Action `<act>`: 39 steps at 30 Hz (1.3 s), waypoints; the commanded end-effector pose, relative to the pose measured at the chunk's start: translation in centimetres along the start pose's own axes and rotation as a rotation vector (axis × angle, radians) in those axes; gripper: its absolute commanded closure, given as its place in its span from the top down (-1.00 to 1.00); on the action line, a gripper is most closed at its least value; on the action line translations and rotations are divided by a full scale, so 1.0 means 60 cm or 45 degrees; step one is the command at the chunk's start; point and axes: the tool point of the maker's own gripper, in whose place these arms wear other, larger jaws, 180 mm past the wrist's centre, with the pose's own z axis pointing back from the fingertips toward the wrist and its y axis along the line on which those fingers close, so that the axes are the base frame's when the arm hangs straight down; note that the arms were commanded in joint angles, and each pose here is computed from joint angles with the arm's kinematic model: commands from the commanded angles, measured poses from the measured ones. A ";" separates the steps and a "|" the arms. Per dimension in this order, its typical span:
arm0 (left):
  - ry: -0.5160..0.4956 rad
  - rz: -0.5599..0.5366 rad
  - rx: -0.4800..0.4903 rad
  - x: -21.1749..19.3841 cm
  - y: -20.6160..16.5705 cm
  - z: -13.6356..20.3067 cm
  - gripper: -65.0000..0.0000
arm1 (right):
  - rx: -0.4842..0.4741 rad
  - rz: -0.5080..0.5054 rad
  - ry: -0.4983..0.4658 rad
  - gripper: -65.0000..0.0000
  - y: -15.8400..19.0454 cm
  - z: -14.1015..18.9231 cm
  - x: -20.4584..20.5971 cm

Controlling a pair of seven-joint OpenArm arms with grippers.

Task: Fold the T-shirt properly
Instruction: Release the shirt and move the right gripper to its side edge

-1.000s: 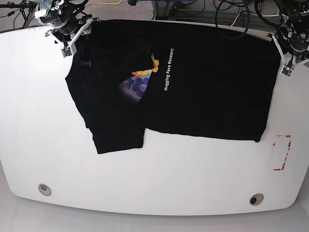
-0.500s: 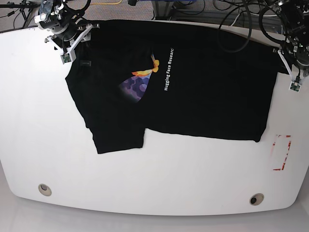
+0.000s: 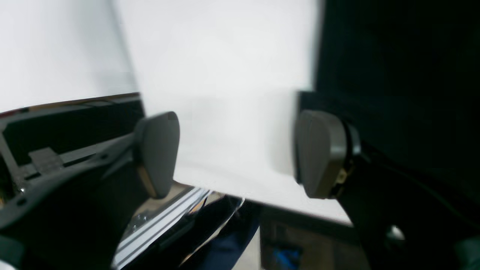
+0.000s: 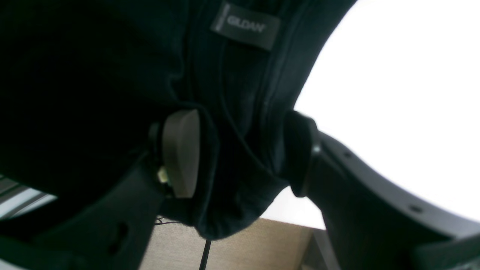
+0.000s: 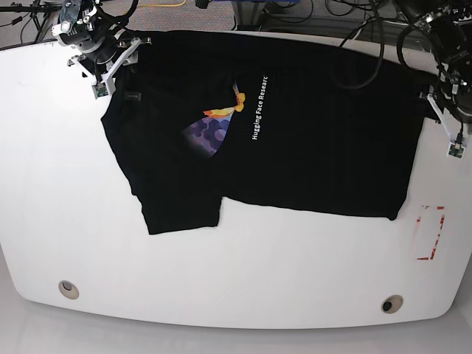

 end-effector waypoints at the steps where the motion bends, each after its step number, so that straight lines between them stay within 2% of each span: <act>1: -0.023 0.044 0.016 0.009 0.021 0.010 0.41 | -0.004 0.016 -0.046 0.05 -0.003 0.007 0.016; 5: -0.065 0.144 -0.033 0.021 0.028 0.016 0.41 | -0.005 0.016 -0.050 0.05 -0.003 0.007 0.019; 11: -0.137 0.265 -0.025 0.026 0.055 0.026 0.41 | -0.006 0.017 -0.063 0.05 -0.004 0.007 0.025; 19: -0.178 0.272 -0.048 0.040 0.051 0.028 0.41 | -0.019 0.028 -0.115 0.05 -0.012 0.005 0.054; 29: -0.213 0.291 -0.020 0.059 0.062 0.031 0.41 | -0.083 0.070 -0.211 0.05 -0.043 0.005 0.134; 39: -0.410 0.248 -0.093 0.120 0.020 0.031 0.41 | -0.082 0.014 -0.360 0.05 -0.075 -0.024 0.246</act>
